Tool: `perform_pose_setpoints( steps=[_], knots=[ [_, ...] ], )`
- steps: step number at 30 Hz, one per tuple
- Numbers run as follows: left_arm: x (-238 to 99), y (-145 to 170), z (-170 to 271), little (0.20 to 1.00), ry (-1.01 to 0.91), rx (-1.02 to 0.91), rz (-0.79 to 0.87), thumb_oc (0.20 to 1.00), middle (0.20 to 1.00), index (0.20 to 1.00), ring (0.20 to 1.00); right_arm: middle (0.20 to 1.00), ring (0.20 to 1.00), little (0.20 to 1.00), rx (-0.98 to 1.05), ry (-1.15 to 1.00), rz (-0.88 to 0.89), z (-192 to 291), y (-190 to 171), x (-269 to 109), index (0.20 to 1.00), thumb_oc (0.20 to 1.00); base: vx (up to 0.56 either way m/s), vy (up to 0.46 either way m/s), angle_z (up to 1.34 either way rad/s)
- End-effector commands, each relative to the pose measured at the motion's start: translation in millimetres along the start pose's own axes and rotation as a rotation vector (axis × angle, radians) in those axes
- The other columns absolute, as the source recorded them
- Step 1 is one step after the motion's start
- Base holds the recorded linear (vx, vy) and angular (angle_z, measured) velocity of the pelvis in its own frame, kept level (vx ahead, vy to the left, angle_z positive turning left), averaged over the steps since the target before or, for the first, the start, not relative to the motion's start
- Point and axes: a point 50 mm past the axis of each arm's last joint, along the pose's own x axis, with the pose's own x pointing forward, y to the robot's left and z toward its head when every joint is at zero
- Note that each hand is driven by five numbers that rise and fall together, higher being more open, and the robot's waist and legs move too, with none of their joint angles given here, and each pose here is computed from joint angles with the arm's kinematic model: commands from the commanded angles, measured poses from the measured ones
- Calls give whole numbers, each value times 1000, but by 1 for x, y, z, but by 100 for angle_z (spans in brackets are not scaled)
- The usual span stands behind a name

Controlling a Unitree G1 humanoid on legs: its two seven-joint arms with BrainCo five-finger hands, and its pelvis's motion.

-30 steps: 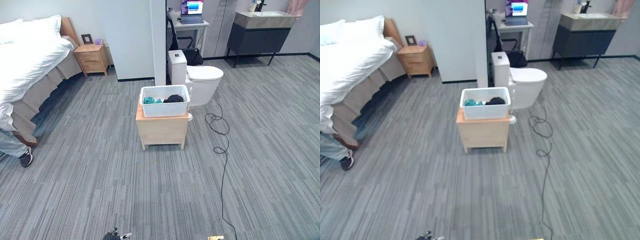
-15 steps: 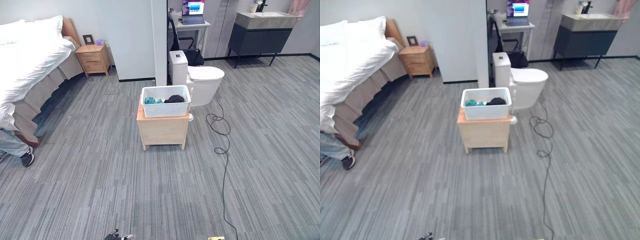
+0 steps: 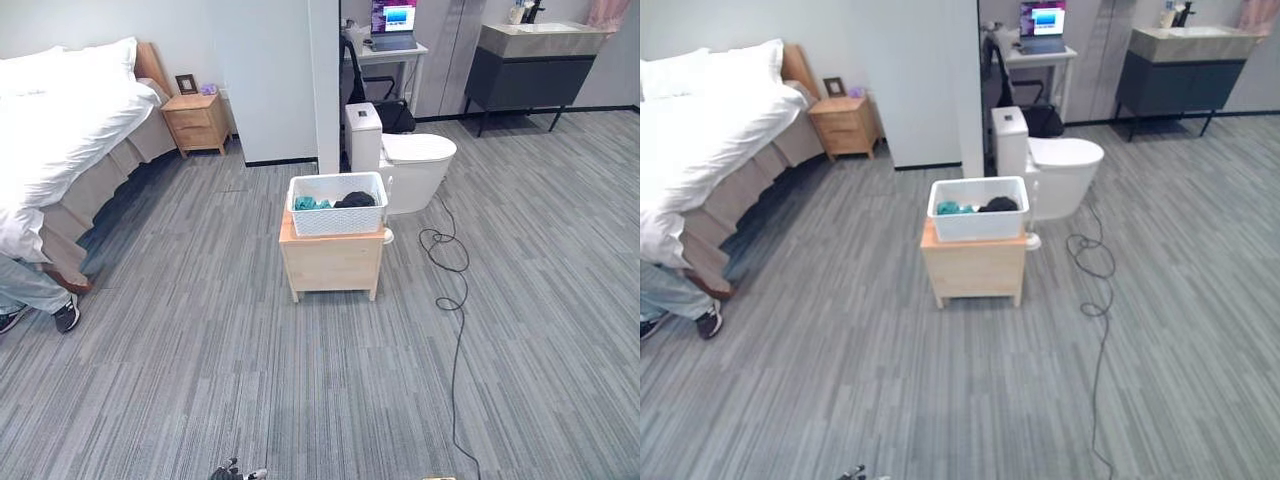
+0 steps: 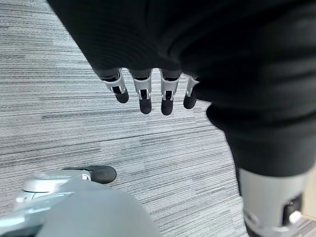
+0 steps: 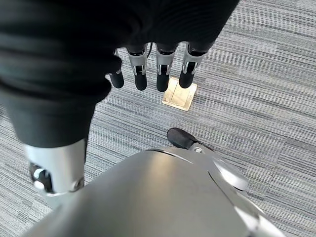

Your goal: Grab the laundry basket,head to the washer,open it,put in the laundry and shut it.

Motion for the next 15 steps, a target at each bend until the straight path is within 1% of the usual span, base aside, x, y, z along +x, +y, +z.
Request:
perform_pose_setpoints(
  steps=[1,6,9,11,15],
  knots=[
    [5,-2,14,1000,-22,48,-13,1000,1000,1000,1000,1000,1000,1000,-47,122,-21,-28,-7,-4,1000,1000,0,0,0],
    [5,-1,16,1000,-27,41,-13,1000,1000,1000,1000,1000,1000,1000,-10,124,-39,-29,-13,-4,1000,1000,15,-32,1],
    [5,3,20,1000,-38,36,0,1000,1000,1000,1000,1000,1000,1000,45,109,-62,-26,-19,-4,1000,1000,2,-85,5],
    [7,7,34,1000,-81,25,16,1000,1000,1000,1000,1000,1000,1000,103,87,-96,-21,-27,-4,1000,1000,-53,-199,21],
    [8,4,45,1000,-117,14,-3,1000,1000,1000,1000,1000,1000,1000,138,96,-131,-27,-36,-6,1000,1000,34,-219,47]
  ],
)
